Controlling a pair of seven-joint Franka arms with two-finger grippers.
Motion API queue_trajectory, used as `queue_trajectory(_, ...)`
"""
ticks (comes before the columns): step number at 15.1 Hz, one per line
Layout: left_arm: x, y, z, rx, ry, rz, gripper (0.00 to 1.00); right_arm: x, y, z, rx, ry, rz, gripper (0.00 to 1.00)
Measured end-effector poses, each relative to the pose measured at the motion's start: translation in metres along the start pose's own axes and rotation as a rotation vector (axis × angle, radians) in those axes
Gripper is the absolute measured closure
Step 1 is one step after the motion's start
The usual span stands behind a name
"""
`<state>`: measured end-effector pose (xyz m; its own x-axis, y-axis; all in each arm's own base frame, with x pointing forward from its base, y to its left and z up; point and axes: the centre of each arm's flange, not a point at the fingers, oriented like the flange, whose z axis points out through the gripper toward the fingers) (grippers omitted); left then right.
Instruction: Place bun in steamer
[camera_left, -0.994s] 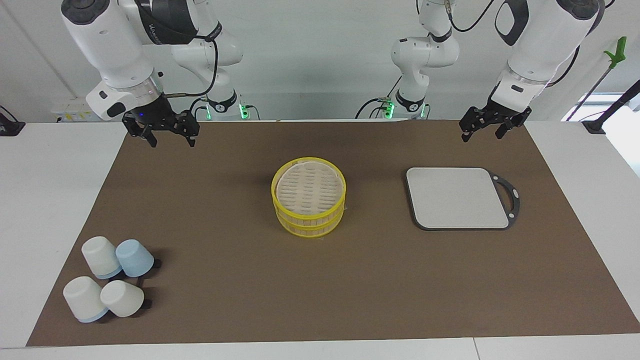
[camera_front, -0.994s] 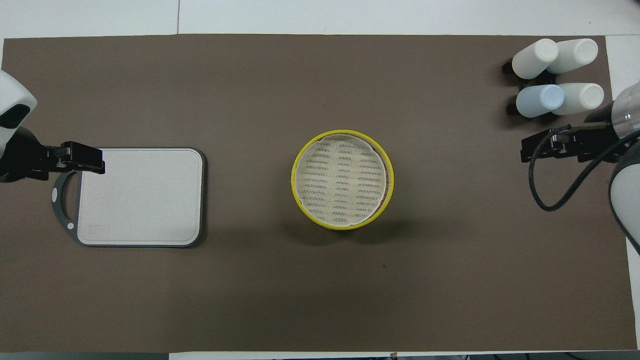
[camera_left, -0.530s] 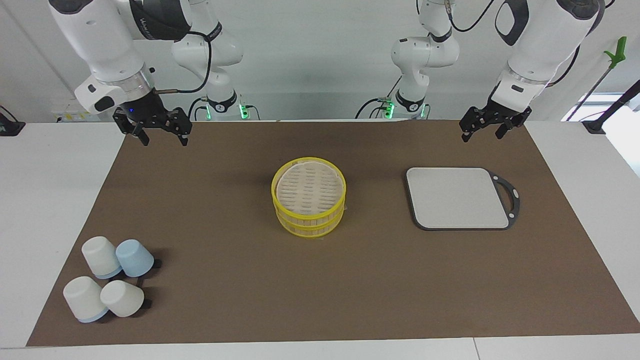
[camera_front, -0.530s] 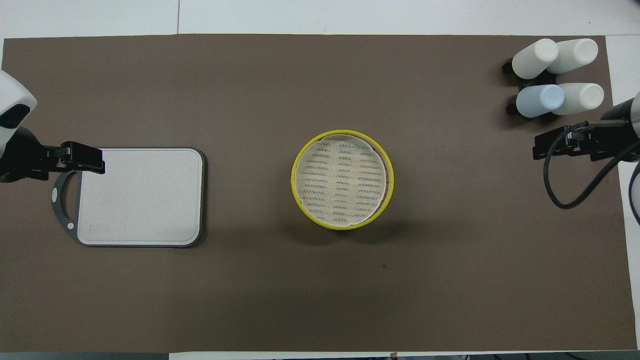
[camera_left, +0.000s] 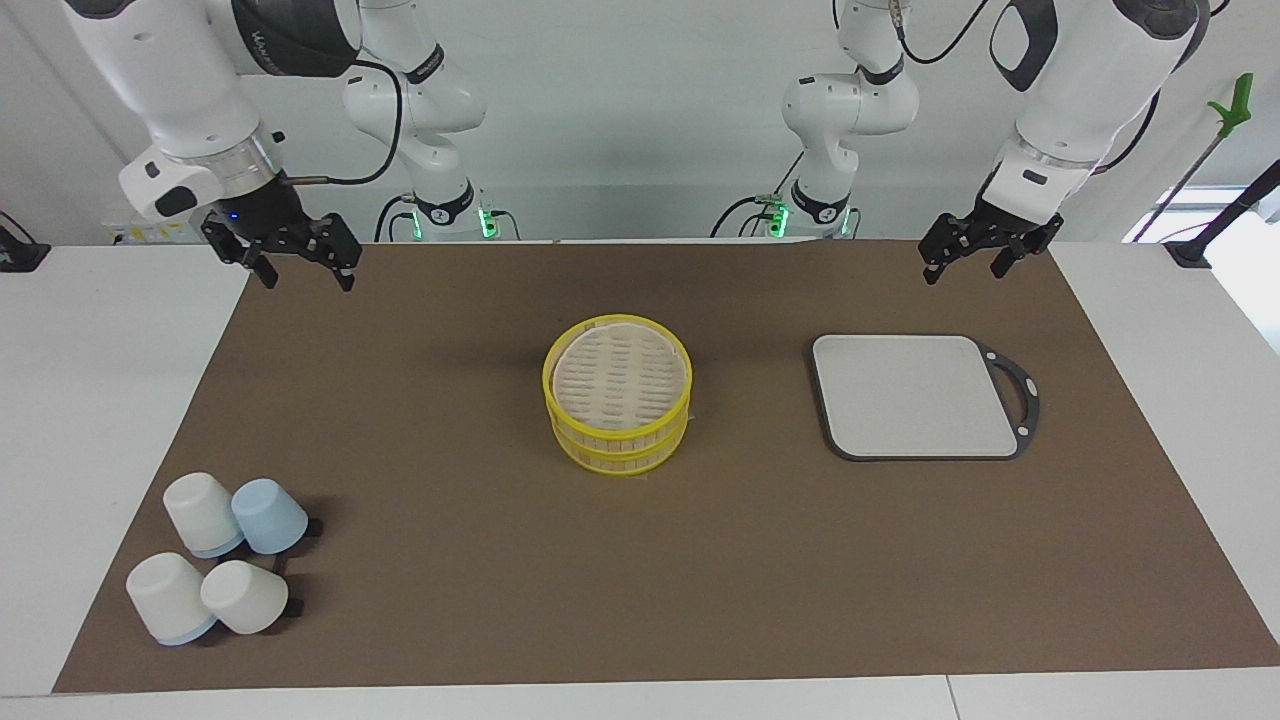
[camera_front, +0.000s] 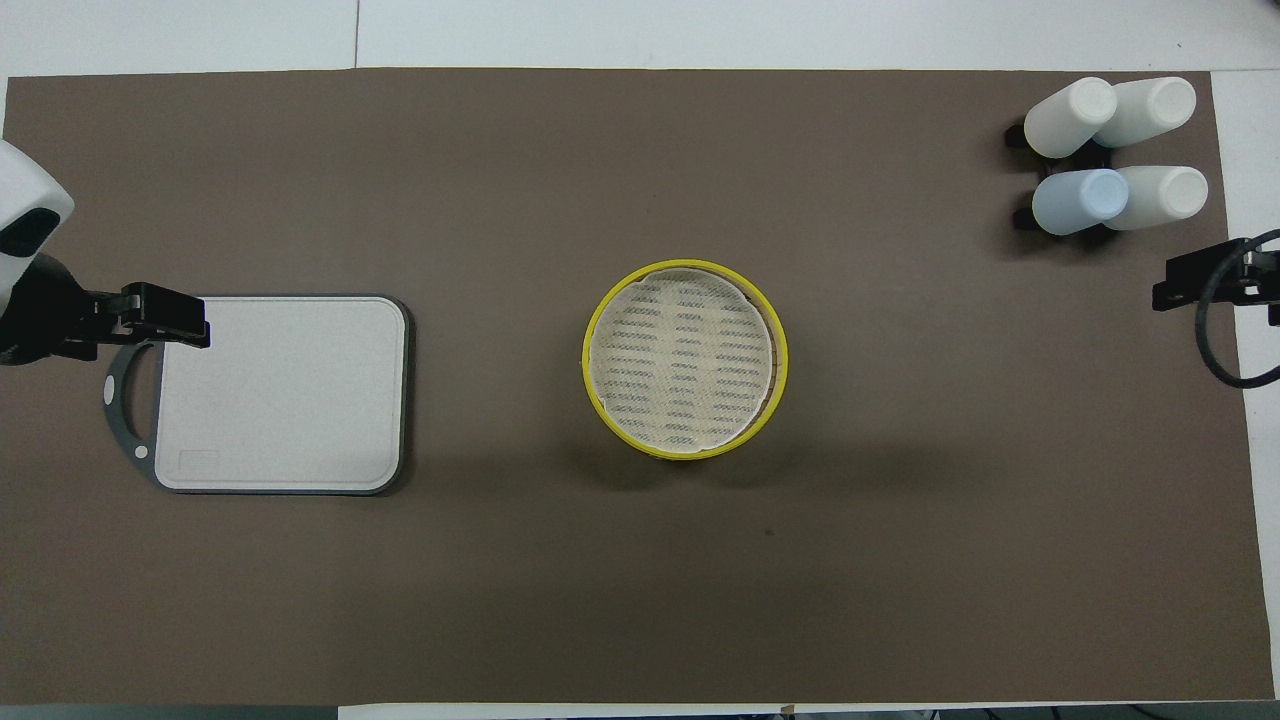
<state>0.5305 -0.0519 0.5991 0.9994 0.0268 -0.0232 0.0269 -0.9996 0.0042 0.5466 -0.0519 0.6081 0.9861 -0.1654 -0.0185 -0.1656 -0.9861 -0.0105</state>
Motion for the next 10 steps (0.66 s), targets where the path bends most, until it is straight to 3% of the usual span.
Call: queue_trajectory(10, 0.000, 0.000, 0.000, 0.000, 0.000, 0.000, 0.00, -0.001, -0.011, 0.000, -0.001, 0.000, -0.020, 0.00)
